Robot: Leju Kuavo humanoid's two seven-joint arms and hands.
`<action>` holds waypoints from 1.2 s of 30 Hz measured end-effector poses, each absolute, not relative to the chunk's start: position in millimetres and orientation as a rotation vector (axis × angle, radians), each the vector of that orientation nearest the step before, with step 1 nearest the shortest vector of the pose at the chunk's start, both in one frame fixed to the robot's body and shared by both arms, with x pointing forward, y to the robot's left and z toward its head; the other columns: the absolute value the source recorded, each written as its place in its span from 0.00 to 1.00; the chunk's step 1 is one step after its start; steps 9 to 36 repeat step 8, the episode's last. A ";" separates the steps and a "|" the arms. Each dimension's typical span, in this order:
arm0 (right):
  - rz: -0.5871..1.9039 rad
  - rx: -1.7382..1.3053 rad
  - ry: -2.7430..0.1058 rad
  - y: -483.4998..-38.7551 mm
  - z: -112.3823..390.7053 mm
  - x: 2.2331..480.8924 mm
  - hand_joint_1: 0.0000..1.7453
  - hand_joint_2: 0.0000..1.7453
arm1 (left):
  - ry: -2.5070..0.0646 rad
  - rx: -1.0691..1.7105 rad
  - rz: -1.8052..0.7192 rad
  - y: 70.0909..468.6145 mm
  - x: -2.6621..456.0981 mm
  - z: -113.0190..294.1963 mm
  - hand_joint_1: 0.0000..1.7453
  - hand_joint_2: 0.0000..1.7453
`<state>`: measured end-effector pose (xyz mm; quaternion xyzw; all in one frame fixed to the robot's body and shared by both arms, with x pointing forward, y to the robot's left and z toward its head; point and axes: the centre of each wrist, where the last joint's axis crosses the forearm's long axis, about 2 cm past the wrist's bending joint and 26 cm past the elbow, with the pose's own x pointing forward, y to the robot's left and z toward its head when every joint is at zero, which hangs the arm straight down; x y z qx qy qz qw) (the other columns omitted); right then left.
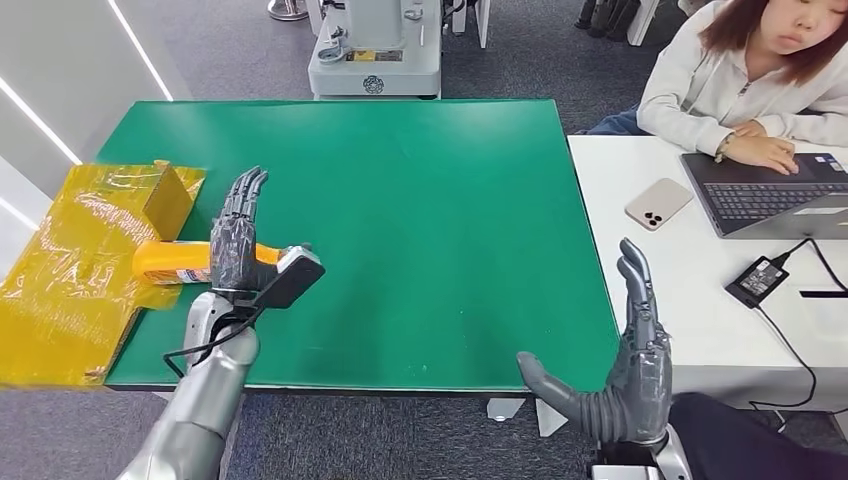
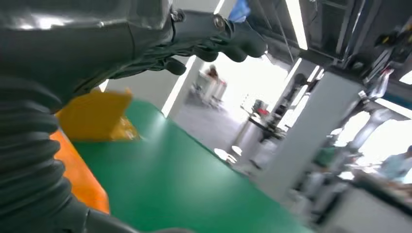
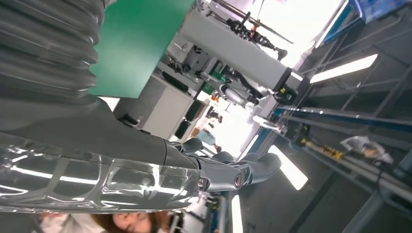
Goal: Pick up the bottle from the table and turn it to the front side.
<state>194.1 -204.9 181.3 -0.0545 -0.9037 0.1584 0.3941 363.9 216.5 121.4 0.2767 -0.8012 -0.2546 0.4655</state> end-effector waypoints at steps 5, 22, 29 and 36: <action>0.331 -0.140 -2.277 -208.5 177.5 191.1 0.00 1.00 | -2.126 0.468 -0.524 178.8 330.8 148.9 0.00 1.00; 0.282 -0.127 -2.266 -209.4 176.0 189.8 0.00 1.00 | -2.176 0.335 -0.463 169.3 320.9 156.1 0.00 1.00; 0.282 -0.127 -2.266 -209.4 176.0 189.8 0.00 1.00 | -2.176 0.335 -0.463 169.3 320.9 156.1 0.00 1.00; 0.282 -0.127 -2.266 -209.4 176.0 189.8 0.00 1.00 | -2.176 0.335 -0.463 169.3 320.9 156.1 0.00 1.00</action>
